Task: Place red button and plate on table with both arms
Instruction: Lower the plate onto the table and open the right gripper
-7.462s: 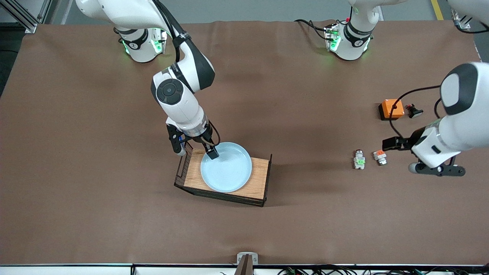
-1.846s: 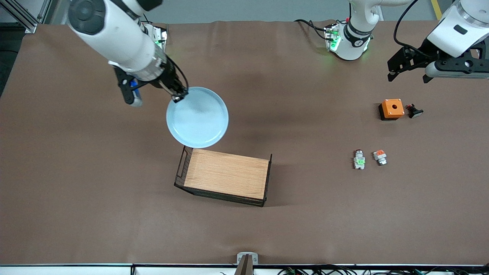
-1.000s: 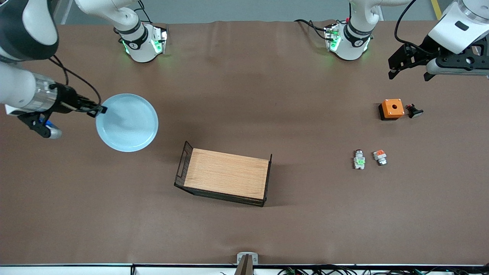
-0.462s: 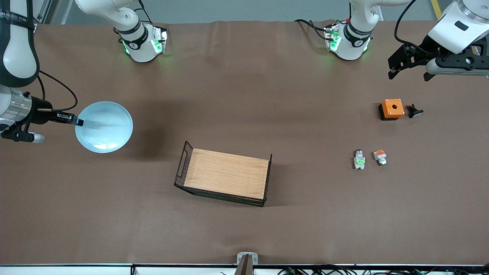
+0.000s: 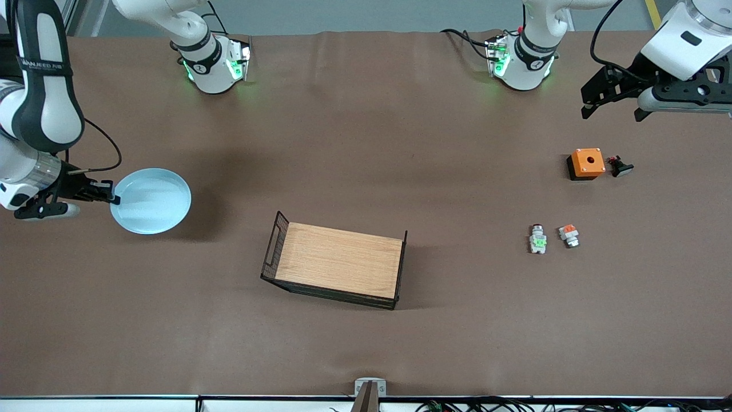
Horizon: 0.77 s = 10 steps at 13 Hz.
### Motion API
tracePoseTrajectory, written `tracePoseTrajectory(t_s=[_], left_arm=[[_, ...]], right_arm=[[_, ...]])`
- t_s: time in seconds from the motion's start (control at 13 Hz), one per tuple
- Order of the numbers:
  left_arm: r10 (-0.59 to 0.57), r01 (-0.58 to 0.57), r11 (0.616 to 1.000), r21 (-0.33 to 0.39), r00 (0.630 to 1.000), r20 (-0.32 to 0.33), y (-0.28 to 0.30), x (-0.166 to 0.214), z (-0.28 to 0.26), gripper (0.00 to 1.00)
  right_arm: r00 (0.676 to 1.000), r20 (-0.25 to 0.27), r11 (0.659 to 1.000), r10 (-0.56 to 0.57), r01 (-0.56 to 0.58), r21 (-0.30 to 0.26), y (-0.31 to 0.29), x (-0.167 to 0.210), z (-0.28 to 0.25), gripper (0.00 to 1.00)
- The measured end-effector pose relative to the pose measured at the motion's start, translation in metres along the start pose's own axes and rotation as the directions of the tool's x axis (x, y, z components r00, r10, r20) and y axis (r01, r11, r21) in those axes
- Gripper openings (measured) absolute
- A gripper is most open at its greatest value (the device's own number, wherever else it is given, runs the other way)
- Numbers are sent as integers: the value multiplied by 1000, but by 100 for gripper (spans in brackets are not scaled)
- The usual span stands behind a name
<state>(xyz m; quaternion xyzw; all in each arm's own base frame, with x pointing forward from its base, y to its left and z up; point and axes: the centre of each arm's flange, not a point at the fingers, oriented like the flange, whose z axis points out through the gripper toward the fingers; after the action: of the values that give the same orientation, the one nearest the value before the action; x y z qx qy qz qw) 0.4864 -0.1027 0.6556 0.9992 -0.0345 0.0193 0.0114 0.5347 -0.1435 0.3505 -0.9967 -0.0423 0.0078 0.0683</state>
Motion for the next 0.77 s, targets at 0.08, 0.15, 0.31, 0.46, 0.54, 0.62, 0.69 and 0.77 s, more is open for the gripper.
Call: tracePoseTrajectory(t_s=[0.08,0.15,0.31,0.46,0.54,0.62,0.69,0.77], left_arm=[[-1,1,1000,0,1000,0,0,0,0,100],[-1,1,1000,0,1000,0,0,0,0,100],[-2,2,1000,0,1000,0,0,0,0,100],[-2,2,1000,0,1000,0,0,0,0,100],[-2,2,1000,0,1000,0,0,0,0,100],[-2,2,1000,0,1000,0,0,0,0,100],[-2,2,1000,0,1000,0,0,0,0,100],[-2,2,1000,0,1000,0,0,0,0,100]], right_arm=[[1000,-7,1000,-16,16,9,5,0,8,3],[999,-19,999,-29,30,32,12,1,19,3],[998,-48,995,-47,51,84,29,-1,51,3],[998,-52,991,-38,44,126,45,-7,85,3],[998,-51,989,-32,39,141,49,-9,99,3],[998,-53,988,-27,35,153,52,-11,110,3],[998,-55,986,-23,31,161,55,-13,118,3],[999,-52,986,-13,21,166,58,-14,123,3]])
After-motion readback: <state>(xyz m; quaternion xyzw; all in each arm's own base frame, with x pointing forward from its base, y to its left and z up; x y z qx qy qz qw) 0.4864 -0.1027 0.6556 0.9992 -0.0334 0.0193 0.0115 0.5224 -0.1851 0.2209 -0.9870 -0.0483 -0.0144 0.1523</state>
